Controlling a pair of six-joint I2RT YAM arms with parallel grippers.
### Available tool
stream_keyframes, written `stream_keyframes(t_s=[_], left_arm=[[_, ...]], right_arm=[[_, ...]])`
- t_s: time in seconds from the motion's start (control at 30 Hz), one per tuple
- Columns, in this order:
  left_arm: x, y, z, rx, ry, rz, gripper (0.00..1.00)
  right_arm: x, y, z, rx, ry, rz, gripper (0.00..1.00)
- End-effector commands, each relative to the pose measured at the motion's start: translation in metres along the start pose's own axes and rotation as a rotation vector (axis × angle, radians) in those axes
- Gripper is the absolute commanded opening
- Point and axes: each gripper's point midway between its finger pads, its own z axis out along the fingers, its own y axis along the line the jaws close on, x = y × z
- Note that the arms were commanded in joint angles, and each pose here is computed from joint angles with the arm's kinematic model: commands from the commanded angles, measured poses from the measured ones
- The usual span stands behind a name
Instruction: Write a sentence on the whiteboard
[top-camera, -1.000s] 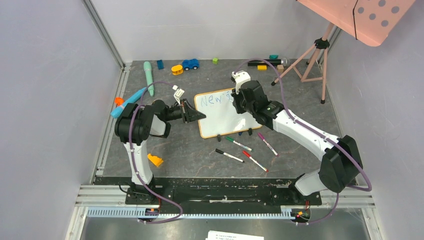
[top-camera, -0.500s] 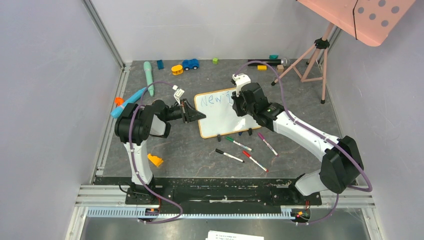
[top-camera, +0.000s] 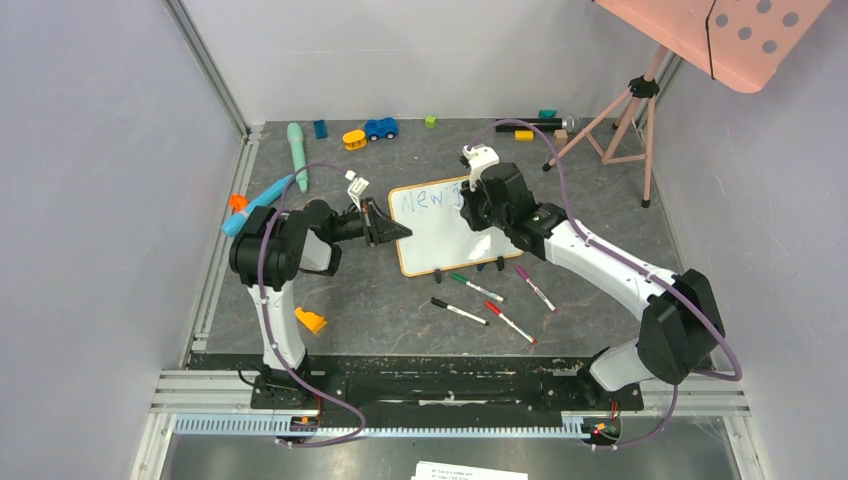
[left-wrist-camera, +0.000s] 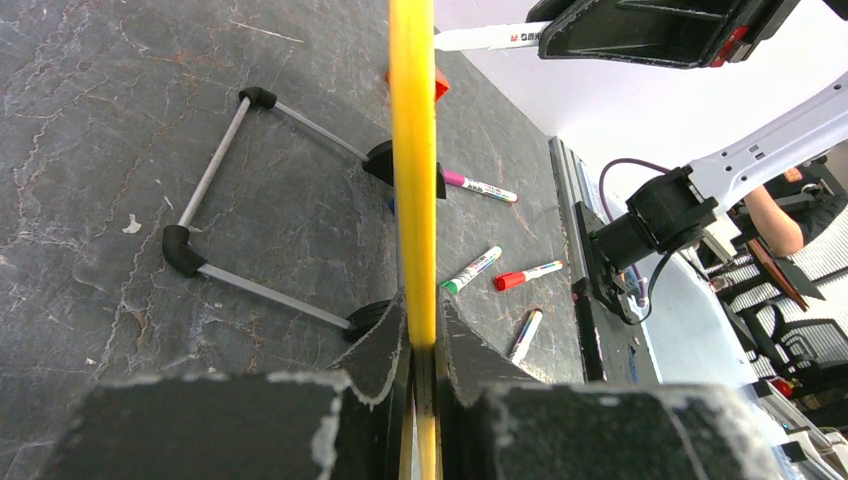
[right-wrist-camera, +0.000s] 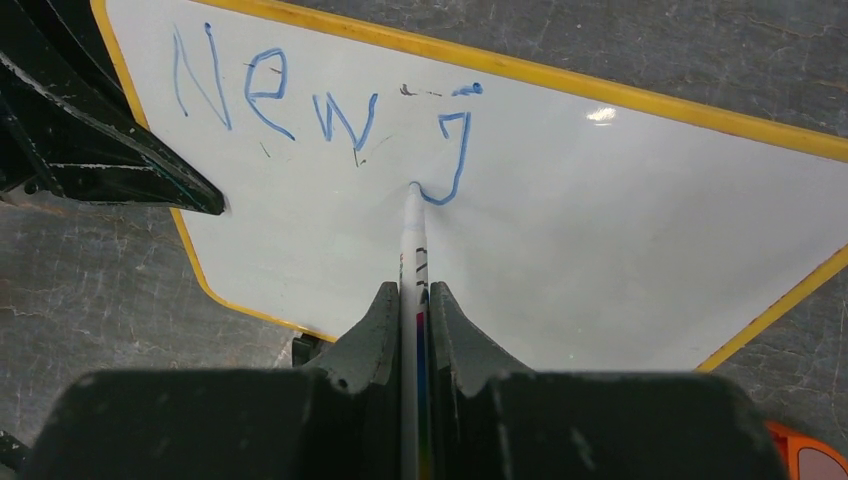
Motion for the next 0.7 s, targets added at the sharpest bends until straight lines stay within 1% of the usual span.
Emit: stream_keyframes(t_s=[0.0,0.1,0.23,0.37,0.67], left_arm=[[-0.012,-0.013,0.004,0.053,-0.008,0.179,0.02],[-0.012,-0.013,0.004,0.052,-0.008,0.174,0.02],[-0.012,-0.012,0.004,0.05,-0.01,0.174,0.02],[-0.011,-0.012,0.004,0.048,-0.011,0.169,0.02],[-0.012,-0.013,0.003,0.045,-0.014,0.179,0.02]], right_arm=[[-0.034,0.003,-0.001,-0.016,-0.094,0.018,0.0],[-0.042,0.011,-0.008,-0.065,-0.12,0.008,0.0],[-0.057,0.016,-0.024,-0.102,-0.192,0.002,0.0],[-0.06,0.009,-0.031,-0.079,-0.212,0.002,0.0],[-0.055,-0.014,-0.034,0.015,-0.203,0.01,0.0]])
